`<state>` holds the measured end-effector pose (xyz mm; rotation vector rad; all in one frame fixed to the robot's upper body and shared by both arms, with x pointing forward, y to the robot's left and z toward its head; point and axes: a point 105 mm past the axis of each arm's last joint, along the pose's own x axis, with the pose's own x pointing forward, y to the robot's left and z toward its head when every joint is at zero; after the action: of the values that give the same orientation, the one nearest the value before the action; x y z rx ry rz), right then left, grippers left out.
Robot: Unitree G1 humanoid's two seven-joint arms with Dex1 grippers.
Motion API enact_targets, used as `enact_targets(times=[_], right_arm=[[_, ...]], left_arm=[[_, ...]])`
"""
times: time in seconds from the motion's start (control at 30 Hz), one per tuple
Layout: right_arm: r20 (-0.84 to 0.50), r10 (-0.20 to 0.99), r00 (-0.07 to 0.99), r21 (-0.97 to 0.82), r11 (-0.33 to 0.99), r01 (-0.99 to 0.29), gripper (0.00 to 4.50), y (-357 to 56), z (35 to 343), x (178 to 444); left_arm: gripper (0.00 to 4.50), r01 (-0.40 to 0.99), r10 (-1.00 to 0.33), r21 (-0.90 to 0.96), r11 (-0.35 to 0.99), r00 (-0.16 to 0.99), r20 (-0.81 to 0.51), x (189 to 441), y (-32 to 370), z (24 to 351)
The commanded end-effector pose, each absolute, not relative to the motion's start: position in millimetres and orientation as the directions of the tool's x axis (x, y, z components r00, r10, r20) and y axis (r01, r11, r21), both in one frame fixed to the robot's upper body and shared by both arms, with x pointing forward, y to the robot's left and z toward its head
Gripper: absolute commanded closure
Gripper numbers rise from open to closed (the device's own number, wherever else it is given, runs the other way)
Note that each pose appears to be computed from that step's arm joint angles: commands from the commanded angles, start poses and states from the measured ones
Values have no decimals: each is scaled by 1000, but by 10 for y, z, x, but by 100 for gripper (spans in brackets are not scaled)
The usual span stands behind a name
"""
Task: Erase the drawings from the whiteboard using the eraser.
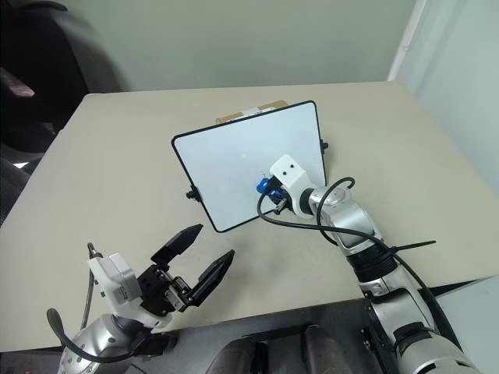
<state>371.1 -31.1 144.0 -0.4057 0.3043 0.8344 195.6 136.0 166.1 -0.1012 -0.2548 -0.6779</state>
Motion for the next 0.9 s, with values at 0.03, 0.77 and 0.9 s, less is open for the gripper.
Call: enact_targets(times=[0.03, 0.77, 0.9], right_arm=[[-420, 635, 648, -272, 593, -758, 396, -301, 1478, 3741], [-242, 640, 730, -302, 665, -683, 396, -189, 2041, 3890], [-376, 682, 628, -268, 569, -778, 396, -77, 1697, 3673]], left_arm=[[0, 637, -612, 18, 771, 733, 297, 1924, 1351, 1756], [0, 632, -610, 28, 774, 734, 299, 1935, 1376, 1774], [0, 638, -616, 30, 770, 729, 300, 1933, 1357, 1777]])
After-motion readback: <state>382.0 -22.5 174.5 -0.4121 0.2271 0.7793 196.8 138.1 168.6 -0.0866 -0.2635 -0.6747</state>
